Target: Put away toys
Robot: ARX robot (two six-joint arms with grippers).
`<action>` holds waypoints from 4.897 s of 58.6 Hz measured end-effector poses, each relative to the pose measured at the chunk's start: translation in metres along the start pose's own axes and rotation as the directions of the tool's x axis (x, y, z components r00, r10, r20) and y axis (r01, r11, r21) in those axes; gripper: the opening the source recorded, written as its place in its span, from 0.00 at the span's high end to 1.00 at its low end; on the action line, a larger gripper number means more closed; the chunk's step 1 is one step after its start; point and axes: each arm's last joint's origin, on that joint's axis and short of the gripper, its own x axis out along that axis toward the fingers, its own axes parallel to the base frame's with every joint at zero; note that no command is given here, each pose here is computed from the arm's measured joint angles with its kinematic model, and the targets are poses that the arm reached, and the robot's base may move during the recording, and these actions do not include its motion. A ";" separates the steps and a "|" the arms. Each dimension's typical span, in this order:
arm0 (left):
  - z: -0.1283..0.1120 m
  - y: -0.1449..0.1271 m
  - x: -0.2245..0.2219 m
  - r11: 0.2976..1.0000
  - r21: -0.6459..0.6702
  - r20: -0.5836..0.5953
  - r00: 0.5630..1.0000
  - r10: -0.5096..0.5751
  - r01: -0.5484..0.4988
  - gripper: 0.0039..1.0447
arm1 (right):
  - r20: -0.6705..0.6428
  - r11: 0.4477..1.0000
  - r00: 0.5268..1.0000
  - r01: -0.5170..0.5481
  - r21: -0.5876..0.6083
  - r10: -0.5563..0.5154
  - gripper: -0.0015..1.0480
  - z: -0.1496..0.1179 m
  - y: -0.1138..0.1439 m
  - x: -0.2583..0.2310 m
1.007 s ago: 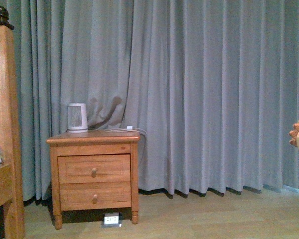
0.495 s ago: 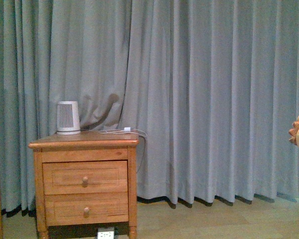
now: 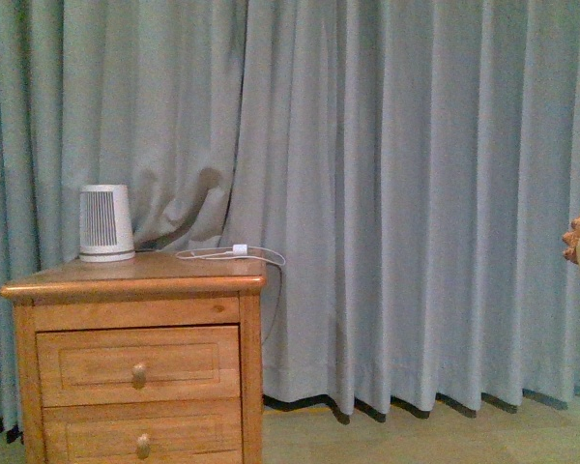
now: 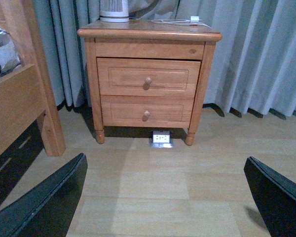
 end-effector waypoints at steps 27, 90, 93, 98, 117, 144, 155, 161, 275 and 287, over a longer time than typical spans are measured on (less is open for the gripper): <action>0.000 0.000 0.000 1.000 0.000 0.000 1.000 0.000 0.000 0.05 | 0.000 1.000 1.000 0.000 0.000 0.000 0.83 0.000 0.000 0.000; 0.000 0.000 0.000 1.000 0.000 0.000 1.000 0.000 0.000 0.05 | 0.000 1.000 1.000 -0.003 0.000 0.003 0.83 0.000 0.000 0.000; 0.000 0.000 0.000 1.000 0.000 0.000 1.000 -0.002 0.002 0.05 | 0.001 1.000 1.000 0.007 0.000 -0.007 0.83 0.000 0.000 0.000; 0.000 0.000 0.000 1.000 0.000 0.000 1.000 0.000 0.000 0.05 | 0.002 1.000 1.000 0.009 0.000 -0.009 0.83 0.000 0.000 0.000; 0.000 0.000 0.000 1.000 0.000 0.000 1.000 0.000 0.000 0.05 | 0.000 1.000 1.000 0.002 0.000 -0.002 0.83 0.000 0.000 0.000; 0.000 0.000 0.000 1.000 0.000 0.000 1.000 0.000 0.000 0.05 | 0.002 1.000 1.000 0.001 0.000 -0.001 0.83 0.000 0.000 0.000; 0.000 0.000 0.000 1.000 0.000 0.000 1.000 0.001 -0.001 0.05 | 0.001 1.000 1.000 0.002 0.000 -0.002 0.83 0.000 0.000 0.000; 0.000 0.000 0.000 1.000 0.000 0.000 1.000 0.000 0.000 0.05 | 0.003 1.000 1.000 -0.001 0.000 0.001 0.83 0.000 0.000 0.000; 0.000 0.000 0.000 1.000 0.000 0.000 1.000 0.000 0.000 0.05 | 0.002 1.000 1.000 0.001 -0.001 -0.001 0.83 0.000 0.000 0.000; 0.000 0.000 0.000 1.000 0.000 0.000 1.000 -0.001 0.001 0.05 | 0.002 1.000 1.000 0.000 -0.001 0.000 0.83 0.000 0.000 0.000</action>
